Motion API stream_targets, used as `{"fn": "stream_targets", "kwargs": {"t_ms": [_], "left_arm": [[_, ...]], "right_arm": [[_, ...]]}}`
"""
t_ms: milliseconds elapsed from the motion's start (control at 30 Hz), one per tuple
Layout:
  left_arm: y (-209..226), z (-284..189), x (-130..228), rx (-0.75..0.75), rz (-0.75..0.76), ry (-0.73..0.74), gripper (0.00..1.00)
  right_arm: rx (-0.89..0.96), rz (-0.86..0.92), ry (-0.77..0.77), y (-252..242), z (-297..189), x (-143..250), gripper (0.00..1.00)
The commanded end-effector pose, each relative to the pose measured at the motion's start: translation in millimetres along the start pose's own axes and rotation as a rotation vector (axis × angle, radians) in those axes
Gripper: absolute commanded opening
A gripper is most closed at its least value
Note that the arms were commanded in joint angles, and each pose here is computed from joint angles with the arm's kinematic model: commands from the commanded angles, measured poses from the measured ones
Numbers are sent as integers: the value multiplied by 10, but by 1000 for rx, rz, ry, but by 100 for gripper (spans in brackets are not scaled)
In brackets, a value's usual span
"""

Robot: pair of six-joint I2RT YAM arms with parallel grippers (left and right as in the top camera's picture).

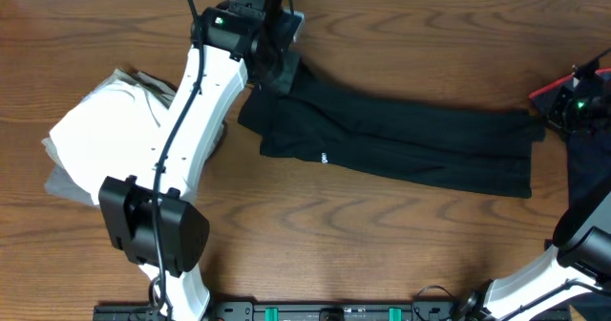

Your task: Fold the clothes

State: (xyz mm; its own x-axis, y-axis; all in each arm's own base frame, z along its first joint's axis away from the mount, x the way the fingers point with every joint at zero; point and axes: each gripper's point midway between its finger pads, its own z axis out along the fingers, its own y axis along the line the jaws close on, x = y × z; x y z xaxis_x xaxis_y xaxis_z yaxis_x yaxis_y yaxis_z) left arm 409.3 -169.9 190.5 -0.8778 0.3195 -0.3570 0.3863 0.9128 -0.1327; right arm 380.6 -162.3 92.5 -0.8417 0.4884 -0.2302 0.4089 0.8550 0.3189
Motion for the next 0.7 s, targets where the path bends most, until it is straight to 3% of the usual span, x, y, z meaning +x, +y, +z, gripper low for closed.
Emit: {"fn": "stream_targets", "kwargs": {"t_ms": [0,367,667], "left_arm": [[57,33,77,-18,-3,36,6],[81,273,405,-16,-17,149,6],[123,525,16,-18,87,12,12]], "right_arm": [[14,-26,-14,-30,-50,-32,1],[12,-31,-13,-9,-44,-33,1],[5,-72,-53,148,10,-141,1]]}}
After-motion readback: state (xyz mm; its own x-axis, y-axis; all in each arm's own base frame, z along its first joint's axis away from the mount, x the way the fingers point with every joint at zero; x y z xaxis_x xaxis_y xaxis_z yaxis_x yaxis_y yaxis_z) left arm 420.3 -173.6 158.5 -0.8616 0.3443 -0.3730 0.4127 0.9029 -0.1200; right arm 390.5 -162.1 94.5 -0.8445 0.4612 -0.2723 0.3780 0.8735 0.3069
